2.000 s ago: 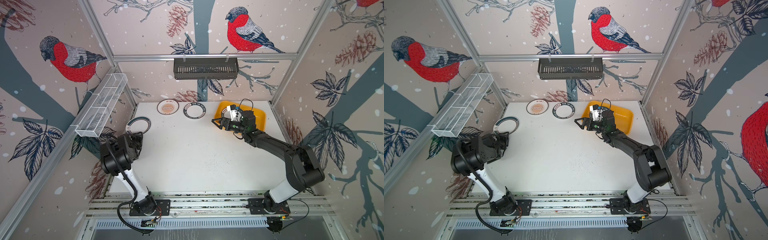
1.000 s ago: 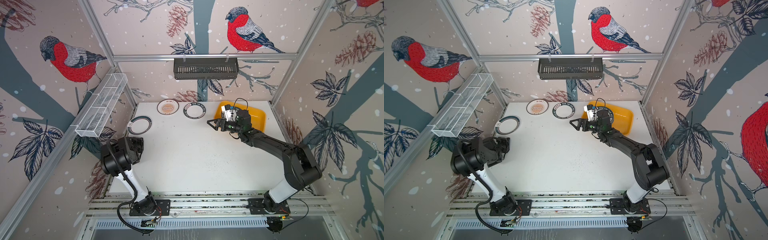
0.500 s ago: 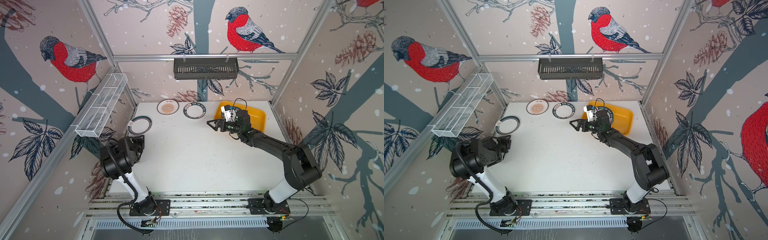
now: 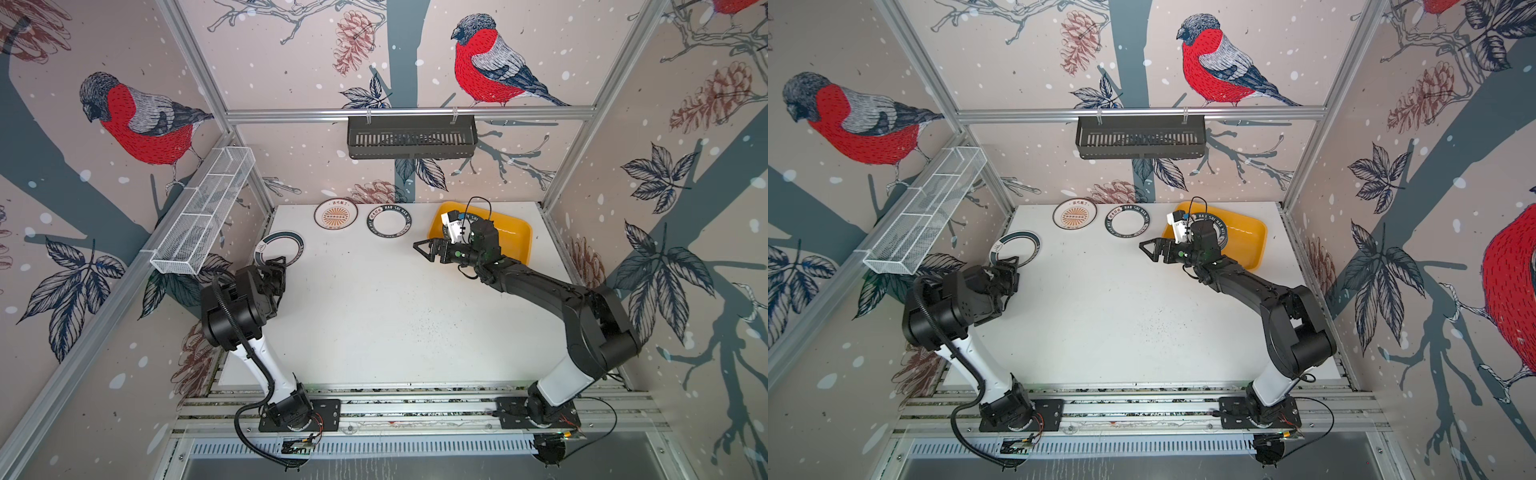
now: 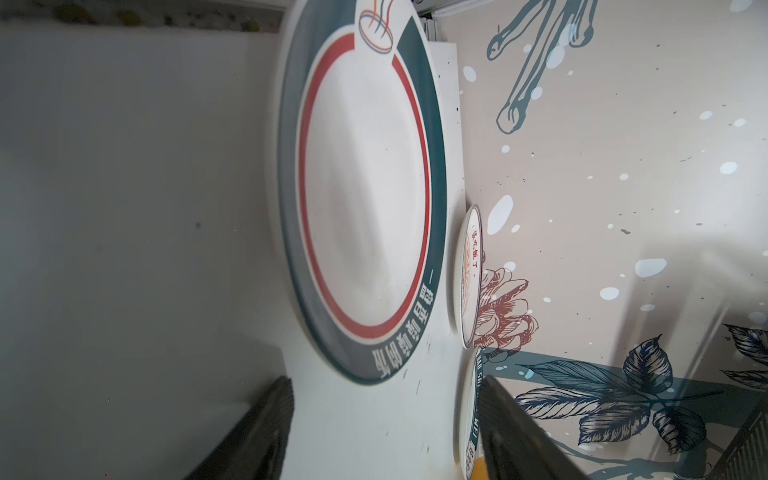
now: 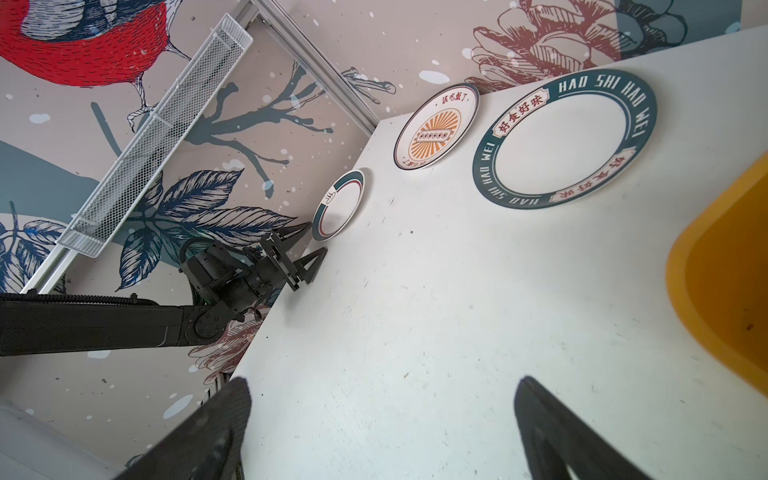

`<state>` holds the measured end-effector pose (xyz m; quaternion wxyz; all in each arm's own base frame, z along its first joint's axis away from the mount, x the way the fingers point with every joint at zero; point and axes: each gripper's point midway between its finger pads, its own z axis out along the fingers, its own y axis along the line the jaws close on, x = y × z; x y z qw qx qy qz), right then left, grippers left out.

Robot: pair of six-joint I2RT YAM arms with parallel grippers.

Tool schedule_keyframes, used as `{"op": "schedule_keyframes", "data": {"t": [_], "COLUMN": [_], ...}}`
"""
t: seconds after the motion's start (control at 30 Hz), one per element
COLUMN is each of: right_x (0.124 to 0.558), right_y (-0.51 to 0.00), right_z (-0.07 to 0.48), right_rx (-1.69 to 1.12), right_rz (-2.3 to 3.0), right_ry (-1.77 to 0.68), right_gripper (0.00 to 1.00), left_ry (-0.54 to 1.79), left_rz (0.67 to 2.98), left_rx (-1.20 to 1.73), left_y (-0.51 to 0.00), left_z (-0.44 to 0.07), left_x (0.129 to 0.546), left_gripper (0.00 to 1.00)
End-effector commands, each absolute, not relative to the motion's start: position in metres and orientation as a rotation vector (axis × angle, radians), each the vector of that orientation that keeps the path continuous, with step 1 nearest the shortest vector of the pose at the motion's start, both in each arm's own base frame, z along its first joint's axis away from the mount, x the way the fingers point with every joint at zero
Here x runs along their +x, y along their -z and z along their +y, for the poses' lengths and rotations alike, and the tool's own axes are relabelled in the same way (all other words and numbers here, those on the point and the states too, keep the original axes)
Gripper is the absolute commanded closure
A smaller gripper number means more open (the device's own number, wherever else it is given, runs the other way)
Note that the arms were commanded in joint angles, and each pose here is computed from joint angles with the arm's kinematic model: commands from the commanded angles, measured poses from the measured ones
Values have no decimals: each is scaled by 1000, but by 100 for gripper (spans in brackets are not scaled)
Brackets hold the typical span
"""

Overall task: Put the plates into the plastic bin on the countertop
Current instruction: 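Pinch the red-and-green-rimmed plate's rim with the left gripper and tilt it upright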

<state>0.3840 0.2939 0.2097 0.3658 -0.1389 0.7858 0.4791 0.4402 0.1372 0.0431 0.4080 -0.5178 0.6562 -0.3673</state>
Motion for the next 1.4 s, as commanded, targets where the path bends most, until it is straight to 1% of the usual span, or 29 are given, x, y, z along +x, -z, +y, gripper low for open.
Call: {"op": "schedule_keyframes", "data": {"t": [0.0, 0.13, 0.3, 0.4, 0.57, 0.77, 0.93, 1.2, 1.37], "right_x": [388, 391, 393, 395, 397, 398, 398, 397, 396], "right_y": [-212, -211, -211, -210, -209, -207, -207, -207, -209], "right_z": [293, 291, 290, 289, 289, 288, 287, 286, 285], "right_rx": [-368, -361, -355, -346, -341, -336, -335, -327, -328], "right_rz": [2003, 2007, 2012, 2015, 2020, 2025, 2026, 2029, 2020], "right_ry": [-1203, -1197, -1194, -1191, -1194, -1194, -1188, -1193, -1191], "right_gripper": [0, 0, 0, 0, 0, 0, 0, 0, 0], "left_ry": [882, 854, 846, 861, 877, 879, 879, 906, 936], "left_rz": [1709, 1717, 1709, 1703, 1679, 1664, 1659, 1647, 1636], "left_rx": [-1506, -1554, -1607, -1629, -1652, -1652, -1636, -1588, -1519], "left_y": [-2, 8, 19, 25, 30, 29, 25, 13, -7], "left_z": [138, 142, 145, 144, 143, 143, 144, 142, 137], "left_x": [425, 424, 423, 424, 422, 420, 421, 425, 425], "left_gripper": [28, 29, 39, 47, 69, 88, 99, 100, 100]}}
